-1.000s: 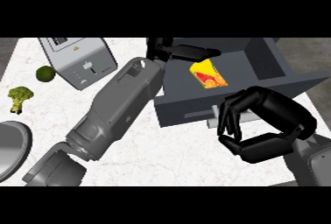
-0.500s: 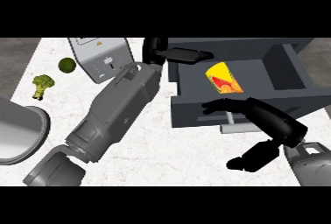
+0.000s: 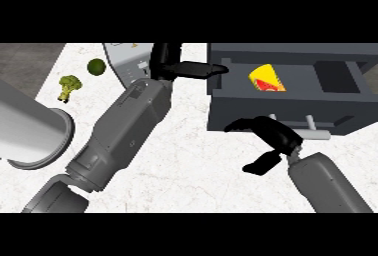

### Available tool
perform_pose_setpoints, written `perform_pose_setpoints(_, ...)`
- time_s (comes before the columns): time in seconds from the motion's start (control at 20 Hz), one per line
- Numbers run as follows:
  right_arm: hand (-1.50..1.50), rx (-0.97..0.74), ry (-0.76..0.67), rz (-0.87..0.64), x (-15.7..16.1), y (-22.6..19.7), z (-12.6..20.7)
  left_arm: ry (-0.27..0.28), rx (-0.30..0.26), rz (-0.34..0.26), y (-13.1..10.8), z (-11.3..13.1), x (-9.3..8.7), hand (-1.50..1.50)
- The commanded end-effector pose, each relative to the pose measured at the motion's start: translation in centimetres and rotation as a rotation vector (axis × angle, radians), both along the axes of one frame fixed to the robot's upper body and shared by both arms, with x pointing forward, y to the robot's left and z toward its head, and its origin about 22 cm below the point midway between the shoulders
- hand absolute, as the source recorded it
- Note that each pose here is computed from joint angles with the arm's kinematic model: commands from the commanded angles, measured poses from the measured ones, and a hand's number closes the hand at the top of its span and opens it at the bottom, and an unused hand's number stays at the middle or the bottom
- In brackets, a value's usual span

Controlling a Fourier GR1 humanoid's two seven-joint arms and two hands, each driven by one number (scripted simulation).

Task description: Pick up the cup, place it into the drawer and close the drawer

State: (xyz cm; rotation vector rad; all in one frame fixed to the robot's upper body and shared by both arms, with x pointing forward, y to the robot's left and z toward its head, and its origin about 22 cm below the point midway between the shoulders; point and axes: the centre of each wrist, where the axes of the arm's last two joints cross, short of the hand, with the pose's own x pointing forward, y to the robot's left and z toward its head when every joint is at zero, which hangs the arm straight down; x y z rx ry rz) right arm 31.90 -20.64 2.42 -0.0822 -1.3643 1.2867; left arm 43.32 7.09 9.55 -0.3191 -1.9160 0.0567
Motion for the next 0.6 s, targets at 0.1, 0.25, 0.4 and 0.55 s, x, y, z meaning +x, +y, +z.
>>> perform_pose_setpoints(0.1,1.5,-0.068,0.011,-0.071,2.6,-0.7,-5.0,0.01,-0.033,-0.021,2.7,-2.4,-0.9,-1.5)
perform_pose_setpoints(0.25,1.5,0.021,-0.062,-0.095,5.5,-3.5,-2.6,0.001,-0.04,-0.008,4.1,-2.2,-1.0,-1.5)
perform_pose_setpoints(0.4,1.5,0.054,-0.105,-0.156,7.3,-4.5,-1.4,0.017,-0.034,-0.042,6.1,-2.7,-1.1,-1.5)
perform_pose_setpoints(0.55,1.5,0.118,-0.18,-0.215,9.2,-5.1,0.9,0.007,-0.035,-0.039,7.6,-2.9,-1.2,-1.5)
